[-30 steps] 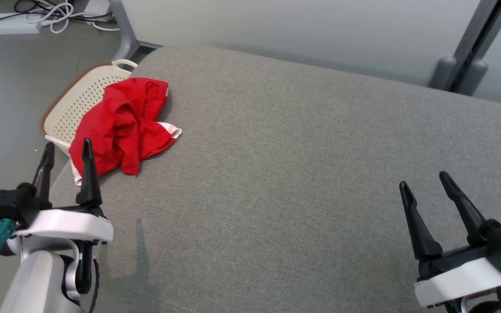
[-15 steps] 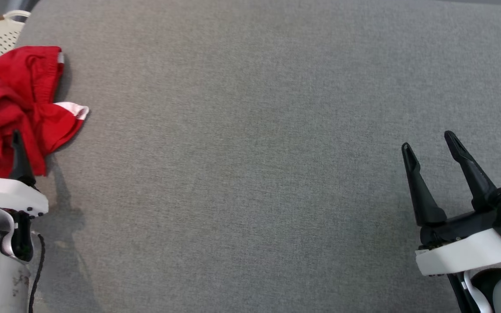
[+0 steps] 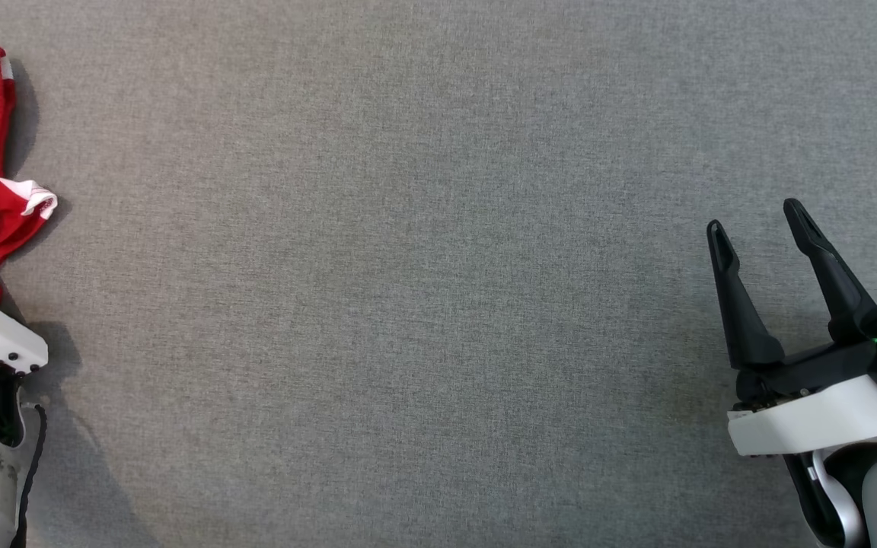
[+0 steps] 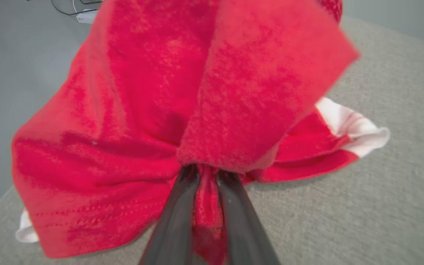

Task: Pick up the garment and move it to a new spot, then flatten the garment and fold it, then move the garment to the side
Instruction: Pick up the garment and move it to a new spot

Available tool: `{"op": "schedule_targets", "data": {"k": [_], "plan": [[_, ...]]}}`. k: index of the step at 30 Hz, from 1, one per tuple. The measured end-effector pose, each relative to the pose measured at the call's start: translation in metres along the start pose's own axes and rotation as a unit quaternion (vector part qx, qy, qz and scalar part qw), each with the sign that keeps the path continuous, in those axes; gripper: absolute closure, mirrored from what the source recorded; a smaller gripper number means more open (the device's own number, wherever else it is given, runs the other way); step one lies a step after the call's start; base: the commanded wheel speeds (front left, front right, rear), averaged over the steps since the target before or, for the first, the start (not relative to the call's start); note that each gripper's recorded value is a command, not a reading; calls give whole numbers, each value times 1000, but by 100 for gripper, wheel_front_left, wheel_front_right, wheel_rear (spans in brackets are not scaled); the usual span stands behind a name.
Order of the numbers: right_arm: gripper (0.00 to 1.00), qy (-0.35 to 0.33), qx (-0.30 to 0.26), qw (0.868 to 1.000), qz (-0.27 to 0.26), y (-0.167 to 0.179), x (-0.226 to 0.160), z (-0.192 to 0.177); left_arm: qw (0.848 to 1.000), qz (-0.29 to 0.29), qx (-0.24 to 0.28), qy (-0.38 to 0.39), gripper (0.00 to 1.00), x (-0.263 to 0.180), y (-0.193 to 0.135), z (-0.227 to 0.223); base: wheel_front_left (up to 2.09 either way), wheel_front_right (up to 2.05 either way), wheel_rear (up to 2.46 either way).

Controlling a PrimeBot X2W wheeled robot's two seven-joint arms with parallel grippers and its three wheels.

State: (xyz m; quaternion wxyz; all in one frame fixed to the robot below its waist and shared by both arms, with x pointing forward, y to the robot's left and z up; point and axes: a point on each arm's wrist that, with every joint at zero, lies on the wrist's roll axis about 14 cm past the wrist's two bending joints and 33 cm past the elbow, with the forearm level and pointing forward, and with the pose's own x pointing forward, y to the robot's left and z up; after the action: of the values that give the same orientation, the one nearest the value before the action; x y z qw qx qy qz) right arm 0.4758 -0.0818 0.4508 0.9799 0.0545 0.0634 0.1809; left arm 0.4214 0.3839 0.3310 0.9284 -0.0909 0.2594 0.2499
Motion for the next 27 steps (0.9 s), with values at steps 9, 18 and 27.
{"op": "schedule_targets", "data": {"k": [9, 18, 27], "plan": [[0, -30, -1, 1000, -10, -1, -10, 20, 990, -25, 2, -136, 100, -18, -11, 79, 0, 0, 0], [0, -52, -3, 999, -15, 11, -44, 44, 971, -75, 23, -224, 100, -88, -30, 97, 0, 0, 0], [0, -82, -7, 996, -40, 8, -87, 68, 955, -162, 16, -250, 100, -160, -82, 97, 0, 0, 0]]}}
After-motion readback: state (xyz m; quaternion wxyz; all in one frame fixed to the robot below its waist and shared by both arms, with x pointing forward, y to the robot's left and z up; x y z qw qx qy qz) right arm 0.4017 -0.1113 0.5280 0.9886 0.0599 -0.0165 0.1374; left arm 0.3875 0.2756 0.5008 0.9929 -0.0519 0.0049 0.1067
